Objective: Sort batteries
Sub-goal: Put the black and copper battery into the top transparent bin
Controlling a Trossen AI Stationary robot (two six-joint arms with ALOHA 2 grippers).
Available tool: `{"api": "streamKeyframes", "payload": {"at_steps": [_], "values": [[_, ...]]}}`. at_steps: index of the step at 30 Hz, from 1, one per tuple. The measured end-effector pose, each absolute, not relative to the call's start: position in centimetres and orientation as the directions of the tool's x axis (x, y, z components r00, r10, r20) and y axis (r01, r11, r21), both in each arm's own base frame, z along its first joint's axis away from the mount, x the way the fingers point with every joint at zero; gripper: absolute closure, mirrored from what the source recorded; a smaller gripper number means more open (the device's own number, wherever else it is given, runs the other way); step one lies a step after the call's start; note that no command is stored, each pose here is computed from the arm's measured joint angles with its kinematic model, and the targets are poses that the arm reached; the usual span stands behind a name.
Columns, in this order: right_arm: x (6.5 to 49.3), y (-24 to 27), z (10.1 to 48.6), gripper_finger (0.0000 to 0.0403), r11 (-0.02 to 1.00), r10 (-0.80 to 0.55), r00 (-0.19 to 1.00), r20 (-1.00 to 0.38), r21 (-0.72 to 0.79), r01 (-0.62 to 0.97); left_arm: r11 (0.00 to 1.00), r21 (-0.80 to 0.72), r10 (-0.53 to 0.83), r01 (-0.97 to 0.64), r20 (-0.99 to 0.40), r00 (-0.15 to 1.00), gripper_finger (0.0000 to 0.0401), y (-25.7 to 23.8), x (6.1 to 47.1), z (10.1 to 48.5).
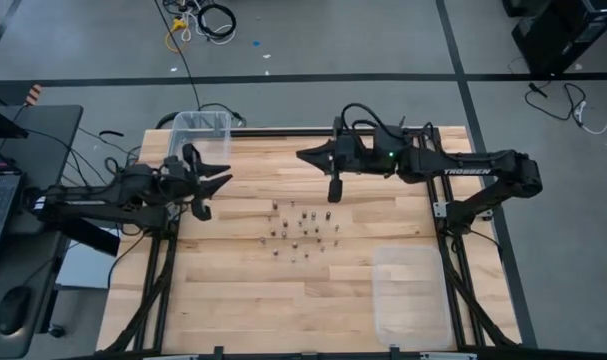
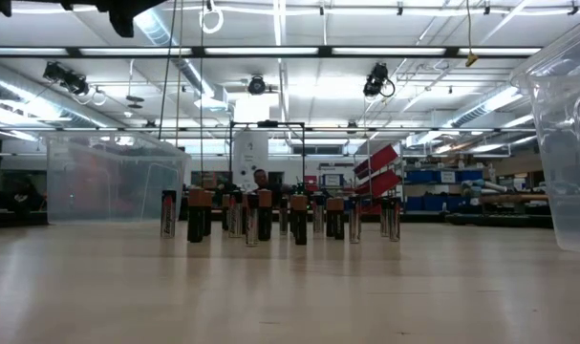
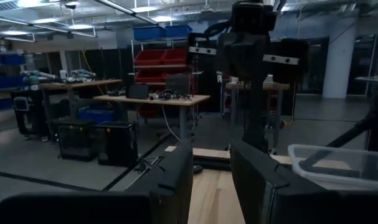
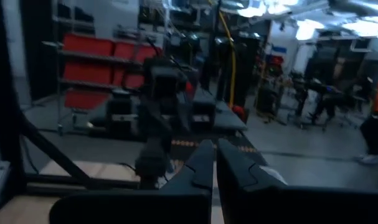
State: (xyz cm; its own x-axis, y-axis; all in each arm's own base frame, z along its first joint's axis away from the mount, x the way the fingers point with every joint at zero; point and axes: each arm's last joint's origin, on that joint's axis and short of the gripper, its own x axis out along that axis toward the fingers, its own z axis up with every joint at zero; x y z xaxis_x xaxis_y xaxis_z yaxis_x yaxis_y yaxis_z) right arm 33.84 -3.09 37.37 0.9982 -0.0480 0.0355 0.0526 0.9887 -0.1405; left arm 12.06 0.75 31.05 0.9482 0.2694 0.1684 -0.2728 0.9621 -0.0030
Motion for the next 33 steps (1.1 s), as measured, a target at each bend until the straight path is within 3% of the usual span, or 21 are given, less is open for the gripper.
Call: {"api": "streamKeyframes", "payload": {"at_steps": [10,17,25,33], "values": [[34.5,-3.0,37.1,0.0394,0.988,-0.012,0.998,0.061,-0.154,0.021,0.962,0.007,0.27,-0.273,0.12,0.955,0.0295,0.8,12.0,30.6],[34.3,-2.8,34.5,0.0394,0.995,-0.021,0.98,-0.196,-0.095,0.003,0.962,0.011,0.27,-0.271,0.069,0.96,0.0295,0.8,12.1,30.1],[32.9,-3.0,30.9,0.0394,0.993,-0.105,0.829,-0.549,-0.008,0.12,0.963,-0.005,0.27,-0.27,-0.01,0.963,0.0295,0.8,12.1,29.3],[31.8,-2.9,26.0,0.0394,0.978,-0.1,0.747,-0.657,0.074,0.195,0.964,-0.002,0.267,-0.267,-0.022,0.963,0.0295,0.7,12.1,29.2]]}}
